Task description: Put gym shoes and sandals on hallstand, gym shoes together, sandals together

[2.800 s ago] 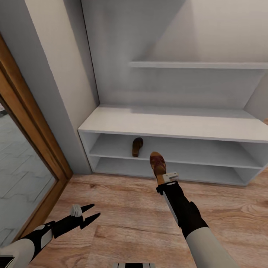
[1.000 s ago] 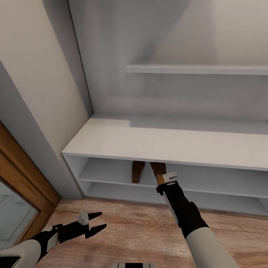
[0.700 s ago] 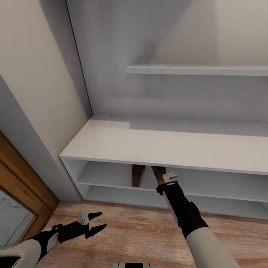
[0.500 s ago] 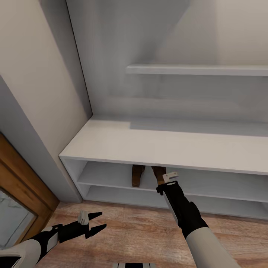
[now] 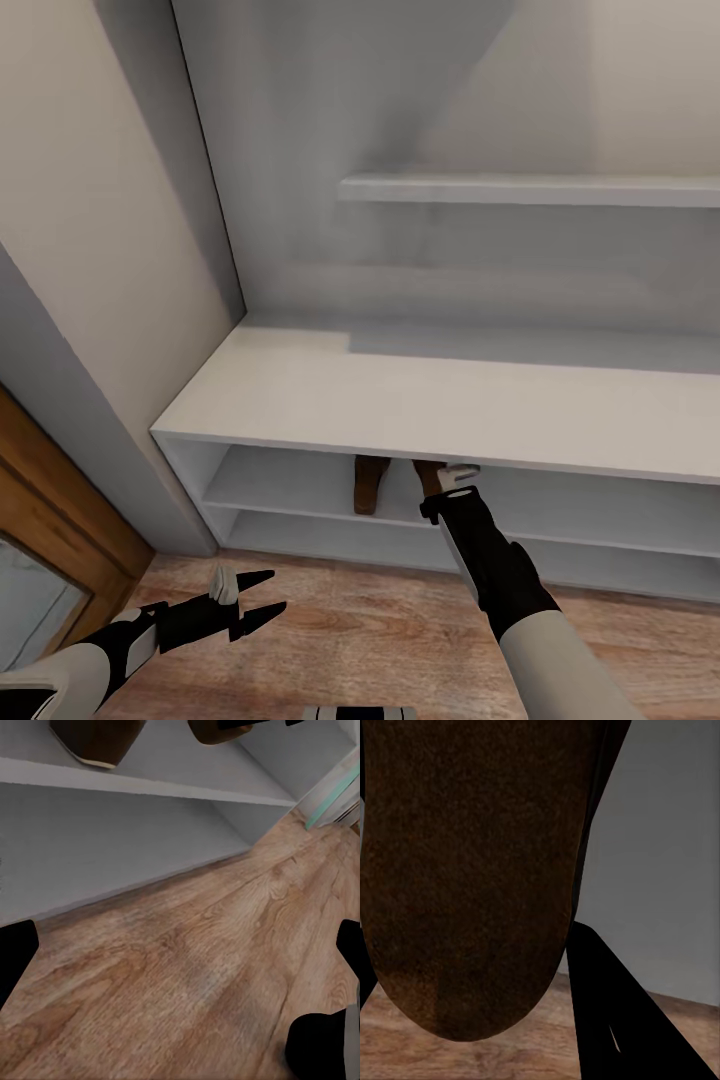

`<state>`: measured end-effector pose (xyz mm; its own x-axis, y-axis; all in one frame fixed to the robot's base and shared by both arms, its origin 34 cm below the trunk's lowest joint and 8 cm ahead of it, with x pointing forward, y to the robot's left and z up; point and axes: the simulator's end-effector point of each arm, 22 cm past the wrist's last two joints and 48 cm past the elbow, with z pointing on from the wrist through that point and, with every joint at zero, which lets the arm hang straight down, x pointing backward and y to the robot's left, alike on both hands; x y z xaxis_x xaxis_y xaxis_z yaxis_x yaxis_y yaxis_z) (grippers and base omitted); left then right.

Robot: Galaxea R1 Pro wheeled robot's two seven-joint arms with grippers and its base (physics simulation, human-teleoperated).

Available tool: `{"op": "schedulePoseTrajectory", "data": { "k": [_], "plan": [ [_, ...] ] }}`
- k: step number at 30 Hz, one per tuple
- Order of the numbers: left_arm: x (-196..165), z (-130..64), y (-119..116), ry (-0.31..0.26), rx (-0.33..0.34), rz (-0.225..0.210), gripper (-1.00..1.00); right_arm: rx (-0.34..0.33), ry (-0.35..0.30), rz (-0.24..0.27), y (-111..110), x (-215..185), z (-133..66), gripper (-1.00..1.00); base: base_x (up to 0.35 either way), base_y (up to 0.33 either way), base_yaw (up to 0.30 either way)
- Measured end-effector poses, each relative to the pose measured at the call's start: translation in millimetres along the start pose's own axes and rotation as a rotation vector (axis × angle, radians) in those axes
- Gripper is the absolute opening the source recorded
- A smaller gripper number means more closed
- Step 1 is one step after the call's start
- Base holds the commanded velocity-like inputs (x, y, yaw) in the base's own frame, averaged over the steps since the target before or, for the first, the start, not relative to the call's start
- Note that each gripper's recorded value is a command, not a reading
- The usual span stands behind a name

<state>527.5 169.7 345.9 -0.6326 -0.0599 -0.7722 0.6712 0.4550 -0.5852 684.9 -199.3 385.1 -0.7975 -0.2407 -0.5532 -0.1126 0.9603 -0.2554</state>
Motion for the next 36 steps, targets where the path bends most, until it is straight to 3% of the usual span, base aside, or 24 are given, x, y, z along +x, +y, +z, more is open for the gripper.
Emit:
{"op": "schedulePoseTrajectory", "data": {
  "k": [28,29,36],
  "plan": [
    [-0.3,-0.1,0.1,-0.001,0.0,-0.001,1.0,0.0,0.001,0.0,0.1,0.5,0.2,-1.0,0.044,0.01,0.0],
    [-0.3,-0.1,0.1,-0.001,0.0,-0.001,1.0,0.0,0.001,0.0,0.1,0.5,0.2,1.0,0.0,0.0,0.0],
    [-0.3,0.0,0.0,-0.001,0.0,-0.001,1.0,0.002,0.001,0.002,-0.3,0.5,0.2,1.0,0.0,0.0,0.0]
  ]
}}
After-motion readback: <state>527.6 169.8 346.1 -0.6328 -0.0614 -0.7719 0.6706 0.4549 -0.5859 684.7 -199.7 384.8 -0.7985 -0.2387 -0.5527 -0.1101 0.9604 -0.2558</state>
